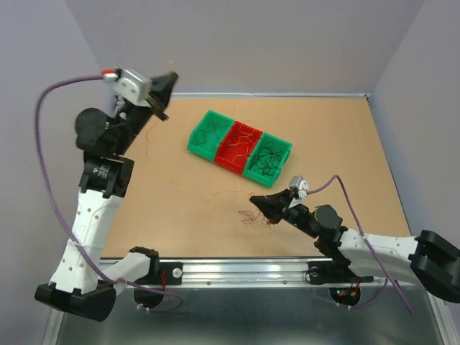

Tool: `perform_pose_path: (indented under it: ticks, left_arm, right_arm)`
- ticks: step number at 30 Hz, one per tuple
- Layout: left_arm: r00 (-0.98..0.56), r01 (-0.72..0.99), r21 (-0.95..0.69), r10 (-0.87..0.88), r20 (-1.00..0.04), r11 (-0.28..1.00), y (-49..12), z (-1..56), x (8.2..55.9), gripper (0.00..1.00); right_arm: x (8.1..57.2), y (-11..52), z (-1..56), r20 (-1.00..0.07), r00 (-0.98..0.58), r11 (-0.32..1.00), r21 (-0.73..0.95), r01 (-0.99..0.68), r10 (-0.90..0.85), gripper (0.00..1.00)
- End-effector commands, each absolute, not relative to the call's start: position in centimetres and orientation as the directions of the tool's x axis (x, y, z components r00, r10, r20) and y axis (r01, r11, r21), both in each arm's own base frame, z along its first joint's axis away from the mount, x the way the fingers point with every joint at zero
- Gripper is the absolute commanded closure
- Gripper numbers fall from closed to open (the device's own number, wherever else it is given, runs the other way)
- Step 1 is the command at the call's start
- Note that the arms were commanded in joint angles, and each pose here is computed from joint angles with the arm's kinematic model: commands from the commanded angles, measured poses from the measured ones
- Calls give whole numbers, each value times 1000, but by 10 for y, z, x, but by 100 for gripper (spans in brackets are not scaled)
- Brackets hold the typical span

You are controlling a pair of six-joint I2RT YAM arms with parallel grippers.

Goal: Untangle the cables

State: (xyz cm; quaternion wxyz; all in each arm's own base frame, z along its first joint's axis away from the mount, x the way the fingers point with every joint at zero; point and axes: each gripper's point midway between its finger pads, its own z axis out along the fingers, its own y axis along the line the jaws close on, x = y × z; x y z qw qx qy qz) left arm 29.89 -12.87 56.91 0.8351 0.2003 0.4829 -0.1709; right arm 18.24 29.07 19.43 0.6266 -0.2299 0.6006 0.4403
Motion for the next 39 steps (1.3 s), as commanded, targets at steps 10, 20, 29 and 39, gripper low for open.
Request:
perform_pose_path:
  ticks: [10, 20, 29, 39]
  left_arm:
    - [352, 922, 369, 145, -925, 115, -285, 296, 211, 83]
    - [311, 943, 330, 244, -919, 44, -294, 228, 205, 67]
    - [265, 964, 249, 327, -907, -89, -303, 183, 201, 29]
    - [241, 969, 211, 323, -915, -126, -310, 181, 196, 26]
  right_arm:
    - [171, 284, 199, -960, -217, 513, 277, -813, 175, 100]
    - [201, 291, 179, -940, -323, 650, 312, -693, 108, 99]
    - [203, 301, 180, -936, -341, 640, 318, -700, 92, 100]
    - [203, 303, 180, -936, -341, 633, 315, -707, 84, 99]
